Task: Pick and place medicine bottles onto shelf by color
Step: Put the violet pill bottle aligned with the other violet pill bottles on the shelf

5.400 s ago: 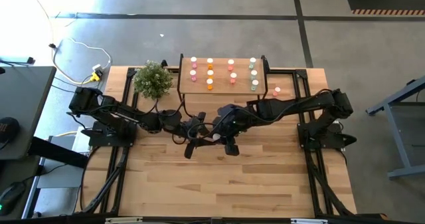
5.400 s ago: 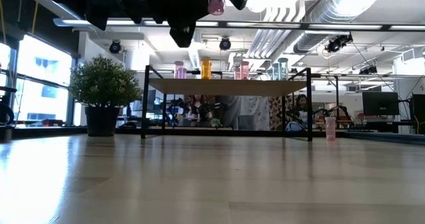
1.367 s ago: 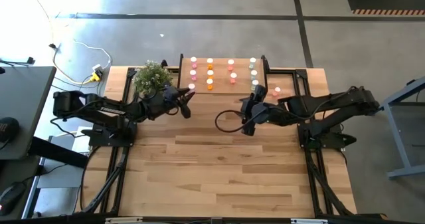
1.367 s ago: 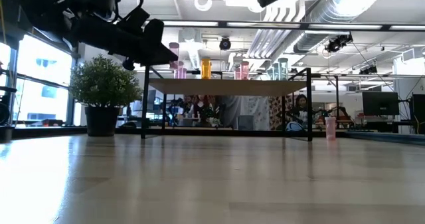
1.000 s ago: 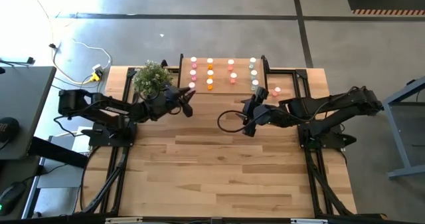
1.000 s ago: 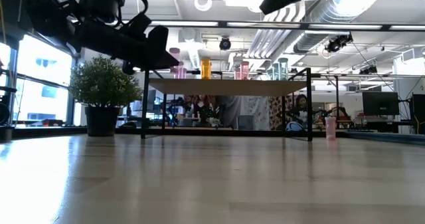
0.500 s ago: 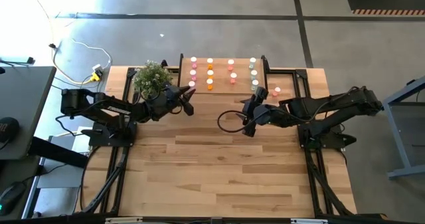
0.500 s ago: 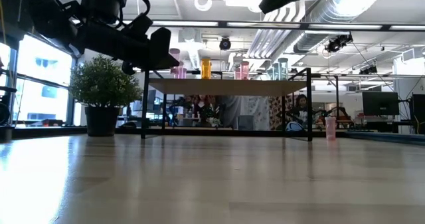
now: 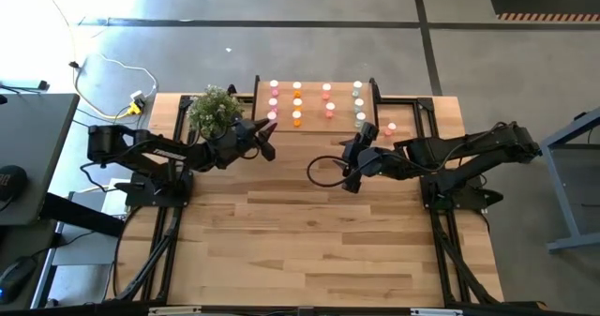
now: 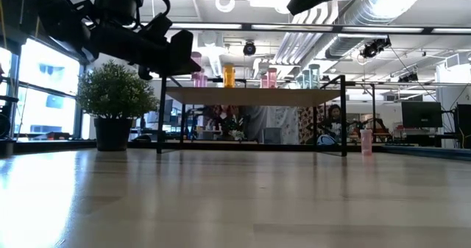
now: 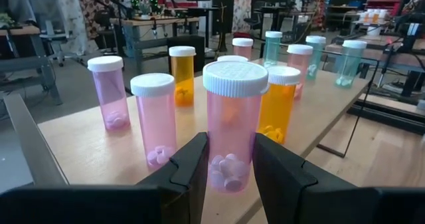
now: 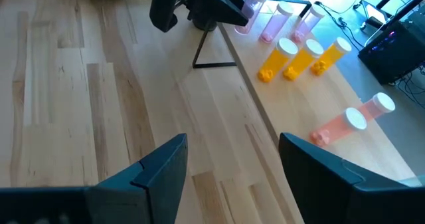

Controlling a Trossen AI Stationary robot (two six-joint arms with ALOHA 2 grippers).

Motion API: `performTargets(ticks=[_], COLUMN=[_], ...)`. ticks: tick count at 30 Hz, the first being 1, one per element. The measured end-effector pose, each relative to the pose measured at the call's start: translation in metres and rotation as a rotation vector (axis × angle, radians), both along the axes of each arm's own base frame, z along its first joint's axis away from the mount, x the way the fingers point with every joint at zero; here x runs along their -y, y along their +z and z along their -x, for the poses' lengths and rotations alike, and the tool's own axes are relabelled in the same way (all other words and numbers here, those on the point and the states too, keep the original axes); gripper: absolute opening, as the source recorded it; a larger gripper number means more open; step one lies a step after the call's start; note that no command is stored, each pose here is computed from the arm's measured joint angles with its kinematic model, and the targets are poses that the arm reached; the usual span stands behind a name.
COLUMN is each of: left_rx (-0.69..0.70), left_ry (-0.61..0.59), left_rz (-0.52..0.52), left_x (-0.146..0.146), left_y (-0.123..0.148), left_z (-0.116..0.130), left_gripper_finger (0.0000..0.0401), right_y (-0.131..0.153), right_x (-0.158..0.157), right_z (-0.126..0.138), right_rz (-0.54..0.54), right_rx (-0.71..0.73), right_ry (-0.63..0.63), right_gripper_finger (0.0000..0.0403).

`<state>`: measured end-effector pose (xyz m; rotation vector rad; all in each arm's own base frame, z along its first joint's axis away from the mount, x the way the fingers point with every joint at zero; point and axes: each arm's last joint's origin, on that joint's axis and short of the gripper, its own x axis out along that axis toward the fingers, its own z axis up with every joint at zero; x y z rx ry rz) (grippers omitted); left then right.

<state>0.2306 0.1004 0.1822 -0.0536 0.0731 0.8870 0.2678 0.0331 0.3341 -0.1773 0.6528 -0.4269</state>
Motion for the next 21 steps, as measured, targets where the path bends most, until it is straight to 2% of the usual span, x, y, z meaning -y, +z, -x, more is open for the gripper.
performTargets(ticks=[9, 21], left_rx=[-0.014, -0.002], left_ry=[0.01, 0.08], left_rz=[-0.006, -0.034], left_x=[0.002, 0.022], left_y=[-0.002, 0.0], left_z=[-0.001, -0.006], left_gripper_finger=[0.0101, 0.0101], right_y=[0.0, 0.0], right_x=[0.0, 0.0], right_z=[0.0, 0.0], right_rz=[0.0, -0.002], right_rx=[0.0, -0.001], right_ry=[0.0, 0.004], right_gripper_finger=[0.0229, 0.0229])
